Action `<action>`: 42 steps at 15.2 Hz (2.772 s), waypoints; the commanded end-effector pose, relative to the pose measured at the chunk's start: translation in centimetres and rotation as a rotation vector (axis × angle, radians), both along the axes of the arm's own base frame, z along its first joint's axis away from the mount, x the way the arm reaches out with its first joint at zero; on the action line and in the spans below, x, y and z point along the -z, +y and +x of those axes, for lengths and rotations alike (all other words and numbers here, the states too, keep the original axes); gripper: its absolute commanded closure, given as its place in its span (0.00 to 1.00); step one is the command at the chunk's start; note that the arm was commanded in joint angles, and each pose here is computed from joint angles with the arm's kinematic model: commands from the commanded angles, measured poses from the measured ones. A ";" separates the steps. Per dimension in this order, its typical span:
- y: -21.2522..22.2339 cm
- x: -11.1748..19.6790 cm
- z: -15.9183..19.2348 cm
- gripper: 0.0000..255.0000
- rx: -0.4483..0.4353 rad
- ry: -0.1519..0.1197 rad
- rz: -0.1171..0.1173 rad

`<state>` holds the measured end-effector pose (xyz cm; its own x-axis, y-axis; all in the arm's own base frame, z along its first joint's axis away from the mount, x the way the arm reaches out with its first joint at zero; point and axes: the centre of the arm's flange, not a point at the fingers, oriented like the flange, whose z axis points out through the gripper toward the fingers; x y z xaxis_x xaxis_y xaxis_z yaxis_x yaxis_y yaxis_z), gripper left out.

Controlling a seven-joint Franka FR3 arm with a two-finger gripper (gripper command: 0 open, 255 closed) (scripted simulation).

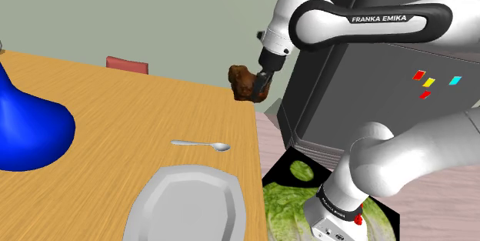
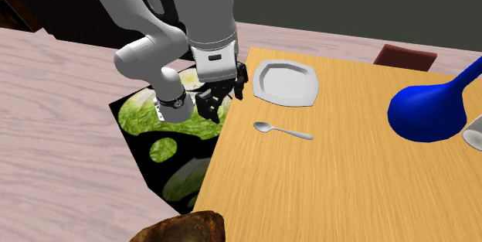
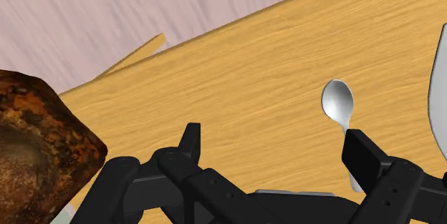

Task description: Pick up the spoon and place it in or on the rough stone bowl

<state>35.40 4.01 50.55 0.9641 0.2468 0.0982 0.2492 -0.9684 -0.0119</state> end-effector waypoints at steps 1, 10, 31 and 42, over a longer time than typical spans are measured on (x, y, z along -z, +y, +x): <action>1.4 1.6 0.9 0.00 -0.024 -0.012 0.018; 8.6 8.8 4.6 0.00 -0.131 -0.053 0.094; 15.0 17.2 7.5 0.00 -0.205 -0.081 0.147; 15.0 17.2 7.5 1.00 -0.205 -0.081 0.147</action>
